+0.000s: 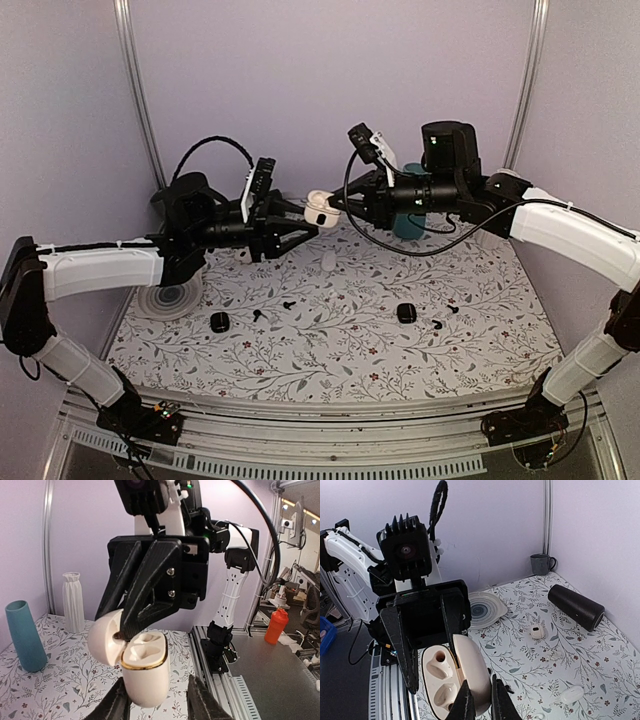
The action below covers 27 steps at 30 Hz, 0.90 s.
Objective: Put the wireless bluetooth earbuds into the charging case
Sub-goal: Pass from the right arm to the left
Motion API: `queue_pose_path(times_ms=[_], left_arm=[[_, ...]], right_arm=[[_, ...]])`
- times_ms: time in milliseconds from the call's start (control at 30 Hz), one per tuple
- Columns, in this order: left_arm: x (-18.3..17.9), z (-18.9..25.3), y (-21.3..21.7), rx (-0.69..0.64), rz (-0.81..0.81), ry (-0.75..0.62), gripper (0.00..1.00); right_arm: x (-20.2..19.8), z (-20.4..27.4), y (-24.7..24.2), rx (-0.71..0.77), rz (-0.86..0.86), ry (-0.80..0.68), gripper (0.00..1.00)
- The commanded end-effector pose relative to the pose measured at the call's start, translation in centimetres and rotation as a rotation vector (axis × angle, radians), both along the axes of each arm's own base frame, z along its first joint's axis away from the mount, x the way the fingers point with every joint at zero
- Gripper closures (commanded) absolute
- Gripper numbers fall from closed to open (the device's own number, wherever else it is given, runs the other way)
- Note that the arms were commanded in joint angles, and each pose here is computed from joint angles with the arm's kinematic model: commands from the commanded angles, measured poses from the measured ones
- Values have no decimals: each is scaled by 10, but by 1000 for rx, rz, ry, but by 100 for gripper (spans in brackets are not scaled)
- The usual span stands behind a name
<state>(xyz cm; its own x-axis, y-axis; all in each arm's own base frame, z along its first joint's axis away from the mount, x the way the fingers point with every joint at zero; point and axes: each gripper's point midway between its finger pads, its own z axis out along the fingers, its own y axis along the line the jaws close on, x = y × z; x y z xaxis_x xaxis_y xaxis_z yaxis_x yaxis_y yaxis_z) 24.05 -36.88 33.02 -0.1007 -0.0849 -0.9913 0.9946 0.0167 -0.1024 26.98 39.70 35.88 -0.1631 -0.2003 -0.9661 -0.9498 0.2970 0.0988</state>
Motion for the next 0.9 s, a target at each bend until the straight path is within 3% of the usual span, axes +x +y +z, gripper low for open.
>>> queue_pose_path(times_ms=[0, 400, 667, 867], left_arm=[[-8, 12, -1, -54, -18, -12, 60], [-6, 10, -3, -49, -15, 0, 63], [-4, 7, -6, -34, -21, 6, 75], [-8, 5, -7, -23, -46, -11, 91]], right_arm=[[-5, 14, -2, 31, -6, -43, 95], [-6, 15, 0, 32, -4, -52, 95], [-7, 15, 1, 30, 2, -55, 94], [-7, 15, 2, 34, 6, -42, 90]])
